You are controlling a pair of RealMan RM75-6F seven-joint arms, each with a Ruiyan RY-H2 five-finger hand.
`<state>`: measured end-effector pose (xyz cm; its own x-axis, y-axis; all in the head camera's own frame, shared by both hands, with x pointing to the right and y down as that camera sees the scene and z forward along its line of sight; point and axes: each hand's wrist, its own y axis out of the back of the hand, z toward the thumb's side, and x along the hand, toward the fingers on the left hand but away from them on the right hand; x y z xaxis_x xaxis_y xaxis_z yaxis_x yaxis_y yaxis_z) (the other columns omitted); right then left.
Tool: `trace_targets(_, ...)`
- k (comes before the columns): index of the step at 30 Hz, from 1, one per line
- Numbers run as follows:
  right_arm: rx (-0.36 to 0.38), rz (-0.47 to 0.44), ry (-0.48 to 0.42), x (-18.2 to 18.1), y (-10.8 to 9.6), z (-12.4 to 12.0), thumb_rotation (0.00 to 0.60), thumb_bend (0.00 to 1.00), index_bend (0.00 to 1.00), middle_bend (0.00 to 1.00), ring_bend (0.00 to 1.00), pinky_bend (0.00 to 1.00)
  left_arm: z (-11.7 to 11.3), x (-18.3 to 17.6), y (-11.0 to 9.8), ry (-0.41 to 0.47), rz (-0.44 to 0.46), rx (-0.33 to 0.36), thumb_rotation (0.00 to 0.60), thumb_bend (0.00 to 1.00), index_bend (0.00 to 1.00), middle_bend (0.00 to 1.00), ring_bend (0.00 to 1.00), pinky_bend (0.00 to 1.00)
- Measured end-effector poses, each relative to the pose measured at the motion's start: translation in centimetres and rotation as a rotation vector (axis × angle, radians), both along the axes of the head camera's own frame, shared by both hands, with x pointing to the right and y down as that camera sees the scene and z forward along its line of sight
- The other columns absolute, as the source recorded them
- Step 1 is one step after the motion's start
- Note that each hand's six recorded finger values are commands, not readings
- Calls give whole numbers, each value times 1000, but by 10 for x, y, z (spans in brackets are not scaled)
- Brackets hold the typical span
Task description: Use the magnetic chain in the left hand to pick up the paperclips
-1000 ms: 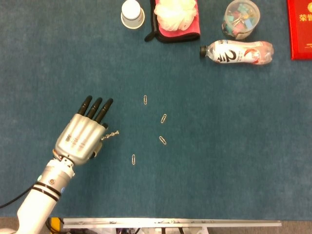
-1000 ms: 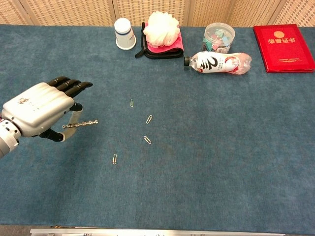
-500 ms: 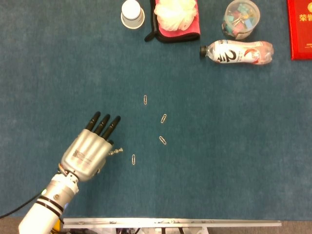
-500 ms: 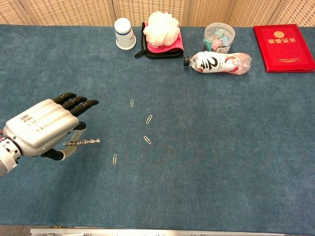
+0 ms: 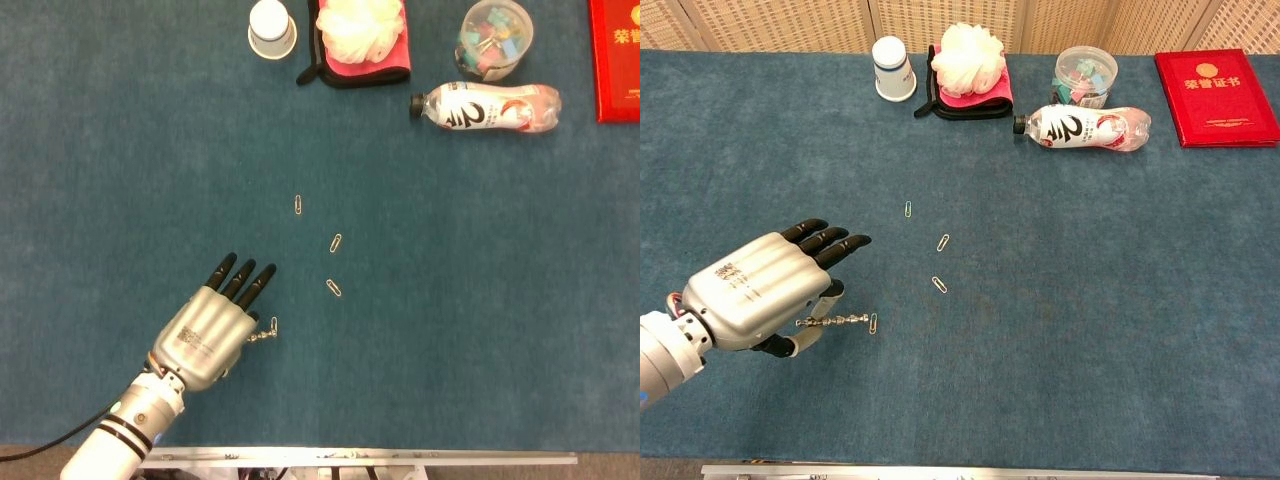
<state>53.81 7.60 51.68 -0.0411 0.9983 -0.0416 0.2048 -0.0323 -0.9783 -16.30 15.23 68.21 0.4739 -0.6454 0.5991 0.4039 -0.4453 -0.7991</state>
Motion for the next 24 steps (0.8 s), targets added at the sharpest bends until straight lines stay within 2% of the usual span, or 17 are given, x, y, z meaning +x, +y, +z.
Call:
trace_targets(14, 9, 3, -10, 4, 2, -4, 600, 0, 28, 78, 58, 329, 25, 13, 2, -27, 14, -45, 600, 370, 654, 0, 0, 55)
trace_targets(24, 8, 5, -13, 4, 2, -4, 600, 0, 28, 78, 58, 330, 33, 19, -1, -23, 9, -63, 600, 370, 655, 0, 0, 55)
